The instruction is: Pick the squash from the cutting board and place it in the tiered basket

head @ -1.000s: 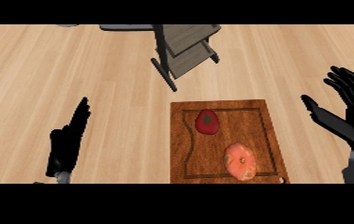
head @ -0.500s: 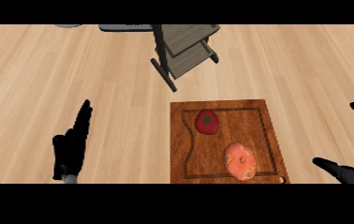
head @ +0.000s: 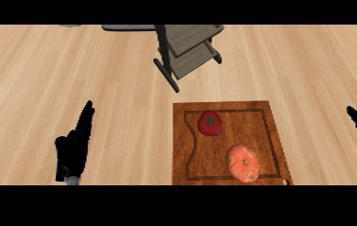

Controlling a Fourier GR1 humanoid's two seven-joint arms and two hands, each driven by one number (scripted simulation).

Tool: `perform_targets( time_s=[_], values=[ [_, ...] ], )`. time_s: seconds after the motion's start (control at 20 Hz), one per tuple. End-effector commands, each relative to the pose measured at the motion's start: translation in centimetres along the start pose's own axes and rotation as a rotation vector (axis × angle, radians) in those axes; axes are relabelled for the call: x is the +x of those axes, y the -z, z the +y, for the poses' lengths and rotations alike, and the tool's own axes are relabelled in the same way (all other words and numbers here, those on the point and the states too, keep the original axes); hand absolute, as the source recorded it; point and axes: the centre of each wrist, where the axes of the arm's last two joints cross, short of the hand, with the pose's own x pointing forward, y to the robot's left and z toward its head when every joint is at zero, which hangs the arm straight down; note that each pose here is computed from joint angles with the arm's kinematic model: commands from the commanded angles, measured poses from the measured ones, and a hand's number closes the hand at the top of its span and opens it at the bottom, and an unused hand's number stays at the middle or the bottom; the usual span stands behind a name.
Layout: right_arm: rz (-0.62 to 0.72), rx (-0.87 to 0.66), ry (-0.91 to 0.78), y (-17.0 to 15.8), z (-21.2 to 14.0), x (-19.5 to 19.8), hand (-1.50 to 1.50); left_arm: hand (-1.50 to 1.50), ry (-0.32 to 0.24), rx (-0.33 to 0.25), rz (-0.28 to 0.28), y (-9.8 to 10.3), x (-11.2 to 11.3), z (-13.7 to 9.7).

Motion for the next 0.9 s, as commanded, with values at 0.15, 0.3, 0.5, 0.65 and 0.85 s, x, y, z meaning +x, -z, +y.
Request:
perform_targets(
  time_s=[0.15,0.3,0.5,0.65,0.85],
  values=[
    [0.092,-0.067,-0.151,-2.7,2.2,5.0,-1.5,0.0,0.015,-0.015,0.072,-0.2,-1.9,-0.9],
    [0.131,-0.065,-0.203,-2.6,3.6,6.1,-1.5,0.0,0.016,-0.029,0.053,-0.6,-0.9,-1.2],
    [0.138,-0.048,-0.263,-1.3,4.9,5.9,-1.5,0.0,0.003,-0.027,0.076,-1.6,-2.4,-2.8],
    [0.206,-0.036,-0.343,-0.9,6.5,5.9,-1.5,0.0,0.006,-0.024,0.061,-1.1,-2.0,0.1],
    [0.262,0.045,-0.455,0.3,9.3,5.2,-1.5,0.0,0.012,-0.041,0.08,-1.1,-2.9,-1.3]
  ],
)
